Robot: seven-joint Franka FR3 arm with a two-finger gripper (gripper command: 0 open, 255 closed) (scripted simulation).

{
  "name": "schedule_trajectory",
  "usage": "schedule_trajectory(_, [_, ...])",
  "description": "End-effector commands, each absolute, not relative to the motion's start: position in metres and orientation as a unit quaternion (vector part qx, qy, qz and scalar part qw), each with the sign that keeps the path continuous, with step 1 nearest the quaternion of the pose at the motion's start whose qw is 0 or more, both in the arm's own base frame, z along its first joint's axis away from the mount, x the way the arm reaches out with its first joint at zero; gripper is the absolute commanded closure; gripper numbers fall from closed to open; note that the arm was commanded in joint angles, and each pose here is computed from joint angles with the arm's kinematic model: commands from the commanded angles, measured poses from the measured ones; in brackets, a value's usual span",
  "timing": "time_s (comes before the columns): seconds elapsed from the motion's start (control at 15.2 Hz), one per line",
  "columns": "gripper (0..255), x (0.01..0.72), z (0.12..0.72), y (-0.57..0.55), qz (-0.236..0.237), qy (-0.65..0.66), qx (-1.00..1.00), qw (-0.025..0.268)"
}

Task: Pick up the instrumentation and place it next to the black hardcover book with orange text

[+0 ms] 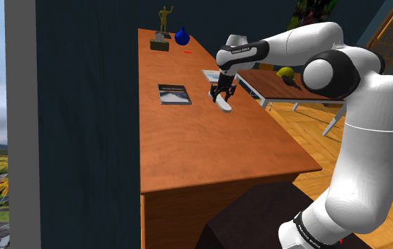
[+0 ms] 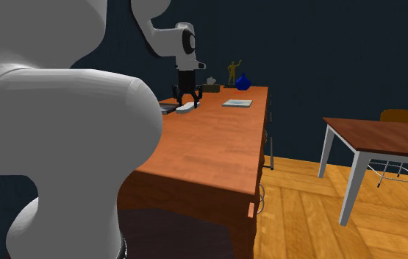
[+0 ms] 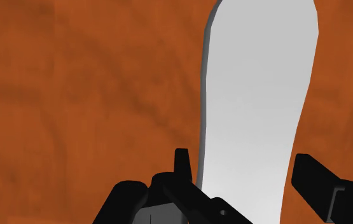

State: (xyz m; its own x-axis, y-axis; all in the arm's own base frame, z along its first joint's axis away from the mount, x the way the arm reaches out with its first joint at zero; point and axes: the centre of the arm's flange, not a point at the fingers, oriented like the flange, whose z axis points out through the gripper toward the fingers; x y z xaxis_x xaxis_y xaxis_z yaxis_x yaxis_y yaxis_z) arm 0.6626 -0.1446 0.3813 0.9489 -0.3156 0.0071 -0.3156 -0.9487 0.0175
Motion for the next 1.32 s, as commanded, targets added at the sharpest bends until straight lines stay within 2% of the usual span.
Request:
schedule_trajectory(0.0, [255,0.663,0.371,-0.145,0.003,-0.160,0.987,0.009])
schedule_trajectory(0.33, [255,0.663,0.347,-0.145,0.003,-0.160,0.987,0.009])
schedule_trajectory(0.79, [255,0.663,0.347,-0.145,0.003,-0.160,0.987,0.009])
schedule_trajectory(0.86, [0,0.663,0.347,-0.145,0.003,-0.160,0.987,0.009])
schedule_trajectory(1.25, [0,0.663,0.360,-0.144,0.003,-0.160,0.987,0.009])
